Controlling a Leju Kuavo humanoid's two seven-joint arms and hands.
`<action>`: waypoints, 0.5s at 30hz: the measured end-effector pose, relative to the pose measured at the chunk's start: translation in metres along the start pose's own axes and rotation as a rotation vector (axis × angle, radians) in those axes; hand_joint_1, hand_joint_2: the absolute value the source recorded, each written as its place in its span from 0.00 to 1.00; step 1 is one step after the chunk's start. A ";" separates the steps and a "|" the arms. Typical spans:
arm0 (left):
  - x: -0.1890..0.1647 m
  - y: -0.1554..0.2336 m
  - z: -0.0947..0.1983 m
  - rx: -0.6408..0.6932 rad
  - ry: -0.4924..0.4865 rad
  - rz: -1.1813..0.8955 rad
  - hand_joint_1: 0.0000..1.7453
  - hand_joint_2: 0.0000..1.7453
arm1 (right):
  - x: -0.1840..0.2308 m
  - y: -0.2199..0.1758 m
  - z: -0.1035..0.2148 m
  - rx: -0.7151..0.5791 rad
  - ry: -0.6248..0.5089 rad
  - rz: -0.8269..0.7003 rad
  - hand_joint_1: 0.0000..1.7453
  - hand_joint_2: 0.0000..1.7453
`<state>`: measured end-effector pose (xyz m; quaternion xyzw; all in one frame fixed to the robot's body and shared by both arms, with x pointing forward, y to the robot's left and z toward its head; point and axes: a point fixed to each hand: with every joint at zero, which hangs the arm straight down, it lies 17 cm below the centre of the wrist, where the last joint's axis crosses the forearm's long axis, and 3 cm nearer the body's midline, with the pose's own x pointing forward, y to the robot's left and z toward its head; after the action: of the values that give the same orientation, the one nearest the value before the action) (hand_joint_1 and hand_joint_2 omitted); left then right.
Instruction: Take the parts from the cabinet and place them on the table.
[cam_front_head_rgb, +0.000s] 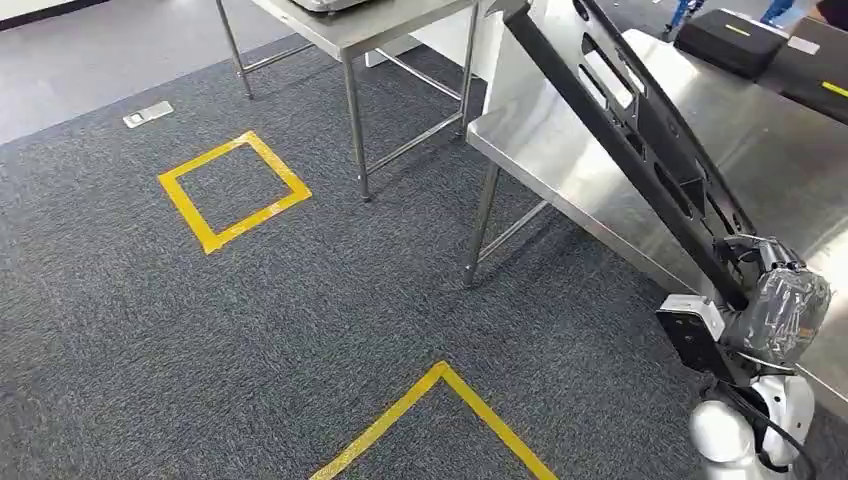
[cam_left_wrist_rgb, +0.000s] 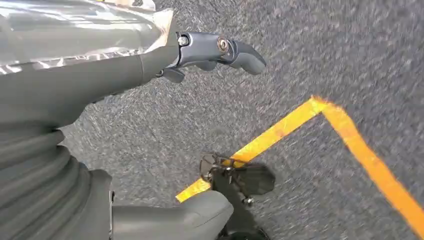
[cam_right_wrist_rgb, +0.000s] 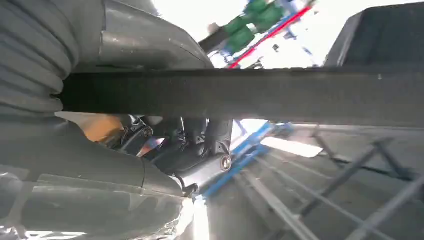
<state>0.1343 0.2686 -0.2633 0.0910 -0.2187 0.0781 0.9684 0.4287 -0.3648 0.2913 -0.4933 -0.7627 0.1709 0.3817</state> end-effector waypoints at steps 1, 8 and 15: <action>0.000 0.000 0.000 0.000 0.001 0.000 0.00 1.00 | -0.001 0.000 0.001 0.001 0.002 0.003 1.00 1.00; -0.001 0.003 -0.001 0.003 0.011 -0.008 0.00 1.00 | -0.005 0.000 0.004 0.001 0.015 0.004 1.00 1.00; -0.005 0.004 0.000 -0.001 0.015 -0.006 0.00 1.00 | -0.002 0.000 0.000 -0.006 0.012 -0.004 1.00 1.00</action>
<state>0.1289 0.2715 -0.2651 0.0906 -0.2114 0.0755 0.9703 0.4294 -0.3666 0.2902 -0.4937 -0.7621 0.1650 0.3851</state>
